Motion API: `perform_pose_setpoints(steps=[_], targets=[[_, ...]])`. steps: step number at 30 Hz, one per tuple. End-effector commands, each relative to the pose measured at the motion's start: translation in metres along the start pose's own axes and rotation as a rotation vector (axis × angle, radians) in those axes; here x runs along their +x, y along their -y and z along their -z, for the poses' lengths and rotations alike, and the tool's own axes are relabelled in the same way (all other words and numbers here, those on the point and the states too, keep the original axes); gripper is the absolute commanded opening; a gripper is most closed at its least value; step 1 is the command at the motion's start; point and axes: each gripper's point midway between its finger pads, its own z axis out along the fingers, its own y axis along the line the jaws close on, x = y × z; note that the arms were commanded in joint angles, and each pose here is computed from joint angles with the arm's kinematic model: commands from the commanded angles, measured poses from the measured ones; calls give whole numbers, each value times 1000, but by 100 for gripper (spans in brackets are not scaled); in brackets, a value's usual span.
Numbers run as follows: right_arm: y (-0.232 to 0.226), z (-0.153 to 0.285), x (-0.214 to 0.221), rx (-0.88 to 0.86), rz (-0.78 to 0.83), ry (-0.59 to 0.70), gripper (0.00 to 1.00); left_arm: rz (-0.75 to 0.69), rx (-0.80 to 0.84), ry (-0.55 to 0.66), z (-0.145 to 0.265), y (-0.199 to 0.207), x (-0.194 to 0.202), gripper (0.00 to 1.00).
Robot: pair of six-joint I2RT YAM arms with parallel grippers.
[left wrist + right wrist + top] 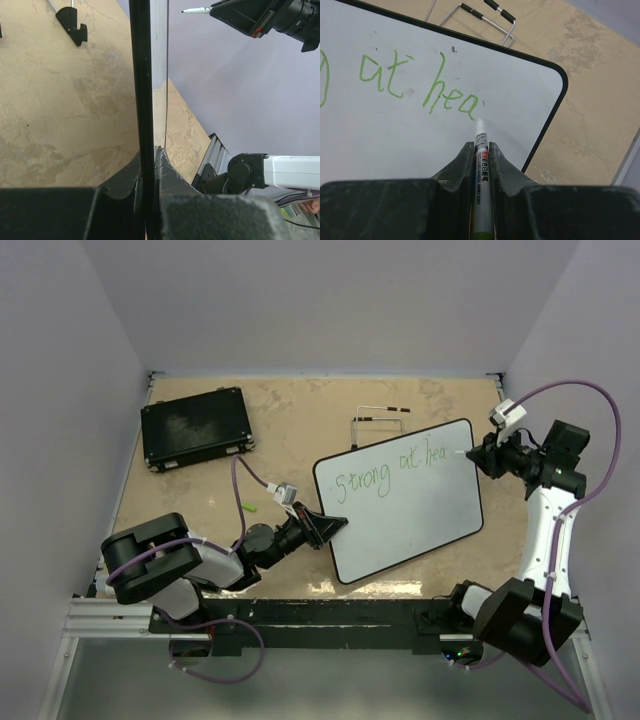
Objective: Write a sentence on the whiteboard
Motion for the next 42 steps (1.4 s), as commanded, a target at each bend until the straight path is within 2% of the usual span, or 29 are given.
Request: perform_pose_setpoints(steps=[1, 10, 29, 42], targets=[[1, 0, -9, -24, 24, 40, 0, -133, 33, -12, 4, -3, 5, 0], [2, -9, -6, -77, -1, 51, 0, -133, 43, -17, 4, -2, 5, 0], [15, -18, -16, -66, -36, 98, 0, -131, 56, -26, 2, -1, 8, 0], [16, -28, 1, -85, -74, 76, 0, -131, 69, -31, 1, 2, 9, 0]])
